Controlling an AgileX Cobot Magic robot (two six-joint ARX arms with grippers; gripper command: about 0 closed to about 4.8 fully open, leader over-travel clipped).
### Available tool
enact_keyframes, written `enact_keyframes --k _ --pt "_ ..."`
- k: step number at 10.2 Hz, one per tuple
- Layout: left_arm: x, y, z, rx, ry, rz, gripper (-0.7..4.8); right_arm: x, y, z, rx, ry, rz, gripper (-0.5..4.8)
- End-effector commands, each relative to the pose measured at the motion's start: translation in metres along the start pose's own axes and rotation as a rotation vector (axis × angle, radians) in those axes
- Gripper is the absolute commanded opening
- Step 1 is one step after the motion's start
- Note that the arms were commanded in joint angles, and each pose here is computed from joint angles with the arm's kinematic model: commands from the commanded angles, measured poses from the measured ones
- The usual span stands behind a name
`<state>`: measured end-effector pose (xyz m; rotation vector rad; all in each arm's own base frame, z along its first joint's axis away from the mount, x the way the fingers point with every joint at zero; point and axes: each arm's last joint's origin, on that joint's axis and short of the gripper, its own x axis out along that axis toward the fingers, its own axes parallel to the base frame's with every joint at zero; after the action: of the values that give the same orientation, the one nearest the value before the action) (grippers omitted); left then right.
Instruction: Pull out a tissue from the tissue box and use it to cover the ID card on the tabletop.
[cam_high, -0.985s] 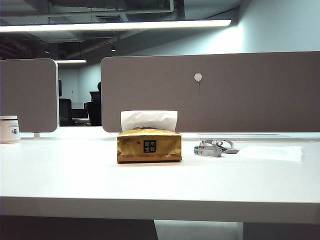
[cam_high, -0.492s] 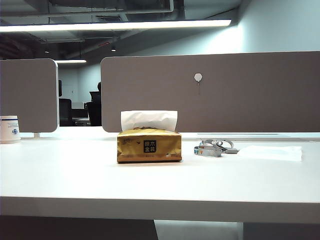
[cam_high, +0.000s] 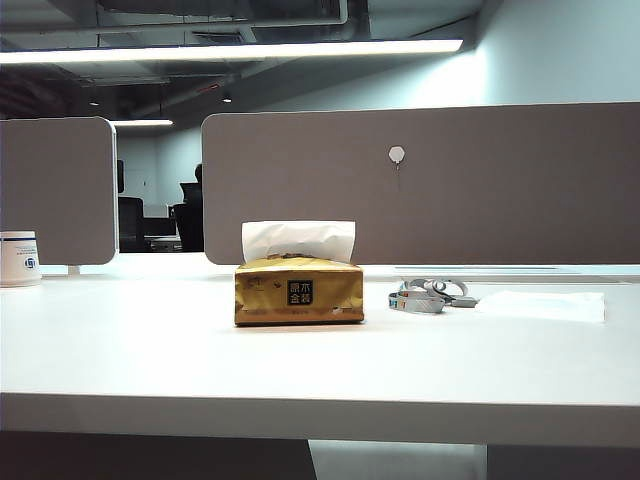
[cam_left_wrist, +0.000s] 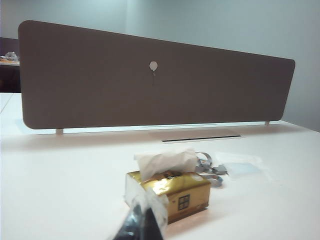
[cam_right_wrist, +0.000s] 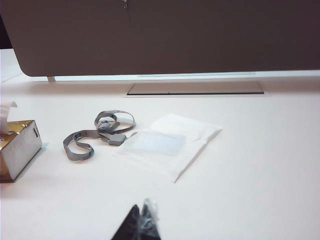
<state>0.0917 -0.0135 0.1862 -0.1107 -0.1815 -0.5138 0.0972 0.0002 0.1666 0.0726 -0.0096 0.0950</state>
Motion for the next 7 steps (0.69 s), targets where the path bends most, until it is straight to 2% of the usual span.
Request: enact_keyframes --k 1,2,3,7 --pt "-0.0003 0.0041 -0.0028 -0.017 0.015 0.13 -0.06 0.0 -0.0001 0.0001 -0.049 -0.008 -0.001 -0.06" --pt "-0.0008 0.0069 -0.0041 -0.023 0.018 0.22 -0.06 -0.0001 -0.0006 -0.0063 -0.048 0.058 -0.006 -0.06" --pt "-0.0009 0.0073 -0.0044 -0.023 0.019 0.235 -0.05 -0.0002 -0.0007 -0.0076 -0.046 0.072 -0.006 -0.06" --pt "-0.0018 0.0098 -0.0098 -0.042 0.064 0.308 -0.06 0.0 -0.0003 -0.0018 -0.065 0.012 -0.004 -0.06"
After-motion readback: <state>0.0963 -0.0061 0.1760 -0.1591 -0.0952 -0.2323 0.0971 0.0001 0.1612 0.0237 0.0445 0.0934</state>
